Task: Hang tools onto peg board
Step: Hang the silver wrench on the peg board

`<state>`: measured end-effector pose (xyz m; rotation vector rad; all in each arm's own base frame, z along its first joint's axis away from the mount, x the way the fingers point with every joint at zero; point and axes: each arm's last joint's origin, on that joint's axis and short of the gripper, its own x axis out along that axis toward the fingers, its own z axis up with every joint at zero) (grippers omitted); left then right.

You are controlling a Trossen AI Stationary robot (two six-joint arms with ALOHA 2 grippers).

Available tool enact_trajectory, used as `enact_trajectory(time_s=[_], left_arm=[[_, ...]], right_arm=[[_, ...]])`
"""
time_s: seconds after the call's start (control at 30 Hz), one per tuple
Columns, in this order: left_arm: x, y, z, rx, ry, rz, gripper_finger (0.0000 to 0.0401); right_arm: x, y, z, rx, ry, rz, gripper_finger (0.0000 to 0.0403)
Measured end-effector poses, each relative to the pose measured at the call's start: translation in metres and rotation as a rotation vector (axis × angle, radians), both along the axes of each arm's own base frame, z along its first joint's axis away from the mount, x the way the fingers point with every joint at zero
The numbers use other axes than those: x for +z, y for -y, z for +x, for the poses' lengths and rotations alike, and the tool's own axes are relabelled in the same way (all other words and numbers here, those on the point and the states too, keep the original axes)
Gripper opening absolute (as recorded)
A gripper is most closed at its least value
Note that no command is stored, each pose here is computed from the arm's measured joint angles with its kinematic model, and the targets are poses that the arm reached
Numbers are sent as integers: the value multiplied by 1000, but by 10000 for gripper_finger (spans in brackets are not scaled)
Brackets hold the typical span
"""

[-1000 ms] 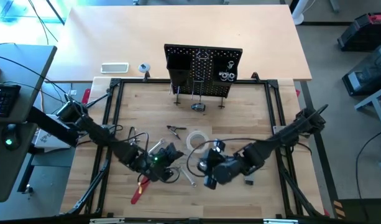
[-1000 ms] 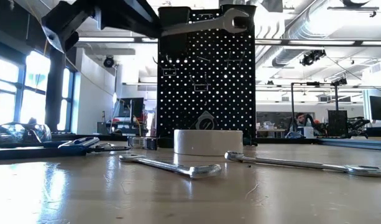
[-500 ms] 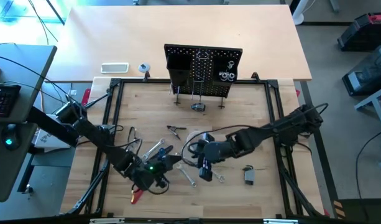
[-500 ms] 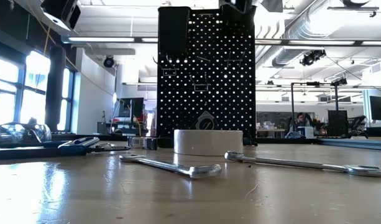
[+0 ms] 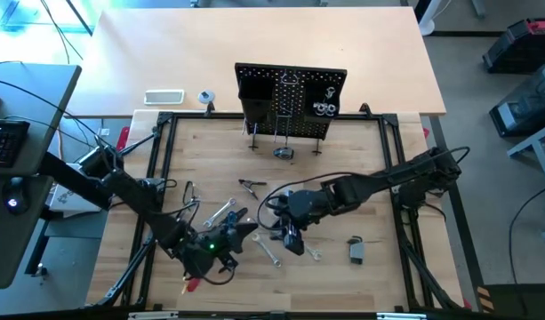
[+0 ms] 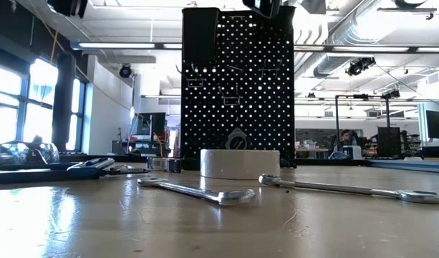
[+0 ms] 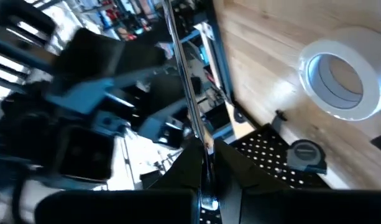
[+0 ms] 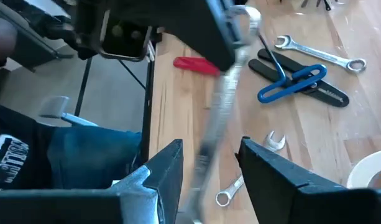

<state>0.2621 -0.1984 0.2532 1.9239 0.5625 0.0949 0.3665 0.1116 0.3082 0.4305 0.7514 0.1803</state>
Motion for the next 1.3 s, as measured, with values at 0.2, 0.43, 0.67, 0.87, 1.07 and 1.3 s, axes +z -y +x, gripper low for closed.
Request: enact_trajectory(time_s=[0.2,0.43,0.67,0.87,1.07,1.3], left_arm=[[6,4,0,-26,24,17,12],[9,2,4,-48,24,44,12],[13,1,8,-72,37,59,12],[14,-1,10,-65,44,56,12],[15,-4,11,-60,43,63,12],[14,-4,12,-60,41,62,17]], right_arm=[[1,-1,1,11,2,35,154],[6,-3,3,46,31,114,153],[6,-4,2,62,22,136,153],[5,-4,3,70,25,128,122],[1,-4,3,76,7,111,33],[-1,-3,2,76,-1,81,22]])
